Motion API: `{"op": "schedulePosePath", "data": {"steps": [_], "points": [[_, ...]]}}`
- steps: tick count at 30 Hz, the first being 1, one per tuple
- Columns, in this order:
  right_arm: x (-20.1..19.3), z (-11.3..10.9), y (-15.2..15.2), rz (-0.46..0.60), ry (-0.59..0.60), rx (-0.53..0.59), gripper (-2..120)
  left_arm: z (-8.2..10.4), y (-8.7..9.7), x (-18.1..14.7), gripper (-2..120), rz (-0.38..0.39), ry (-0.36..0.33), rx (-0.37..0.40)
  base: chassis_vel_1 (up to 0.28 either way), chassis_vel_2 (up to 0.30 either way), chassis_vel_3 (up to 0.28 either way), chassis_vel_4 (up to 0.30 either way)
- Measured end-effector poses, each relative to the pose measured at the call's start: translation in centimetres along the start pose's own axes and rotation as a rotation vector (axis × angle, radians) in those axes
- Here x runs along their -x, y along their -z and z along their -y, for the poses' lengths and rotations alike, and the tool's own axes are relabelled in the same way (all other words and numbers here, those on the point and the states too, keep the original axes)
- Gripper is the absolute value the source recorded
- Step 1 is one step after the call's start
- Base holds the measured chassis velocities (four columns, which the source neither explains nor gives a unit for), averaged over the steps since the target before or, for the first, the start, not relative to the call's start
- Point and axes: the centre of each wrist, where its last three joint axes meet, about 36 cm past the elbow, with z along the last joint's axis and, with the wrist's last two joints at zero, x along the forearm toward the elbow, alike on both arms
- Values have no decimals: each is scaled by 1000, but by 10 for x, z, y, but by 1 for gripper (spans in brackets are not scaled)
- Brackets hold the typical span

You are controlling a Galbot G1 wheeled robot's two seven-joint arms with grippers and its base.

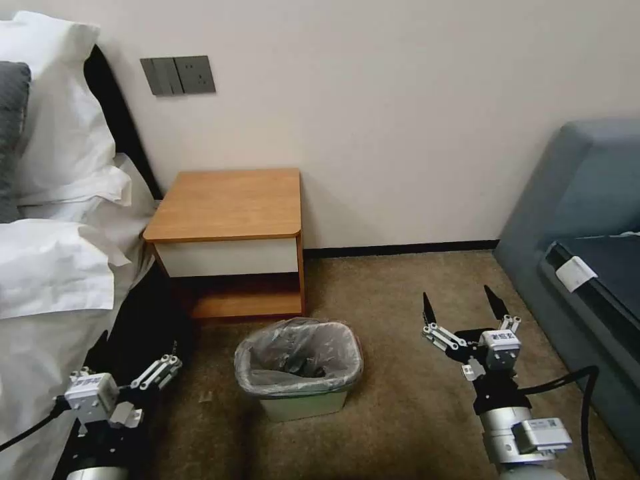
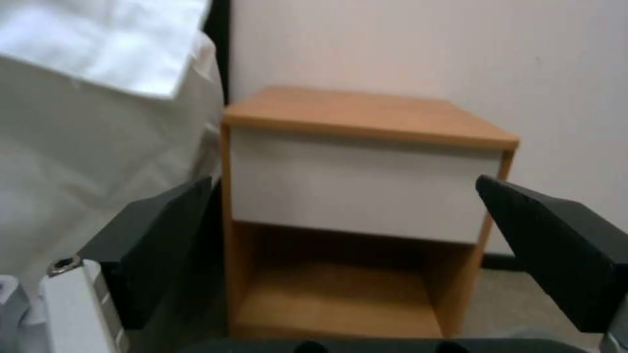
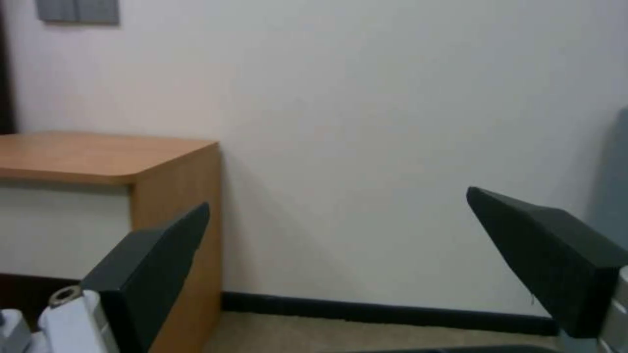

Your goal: Pick up the garbage bag from the table and place it over the trash can.

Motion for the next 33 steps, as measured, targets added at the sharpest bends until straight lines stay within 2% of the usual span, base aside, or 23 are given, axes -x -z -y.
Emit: {"op": "schedulePosePath", "data": {"steps": [9, 33], "points": [[0, -4, 11, -59, 25, 78, 100, 7, -2, -3, 100, -14, -7, 62, 0, 0, 0, 0], [0, -4, 11, -58, 23, 78, 100, 7, -2, -3, 100, -14, -6, 61, 0, 0, 0, 0]]}}
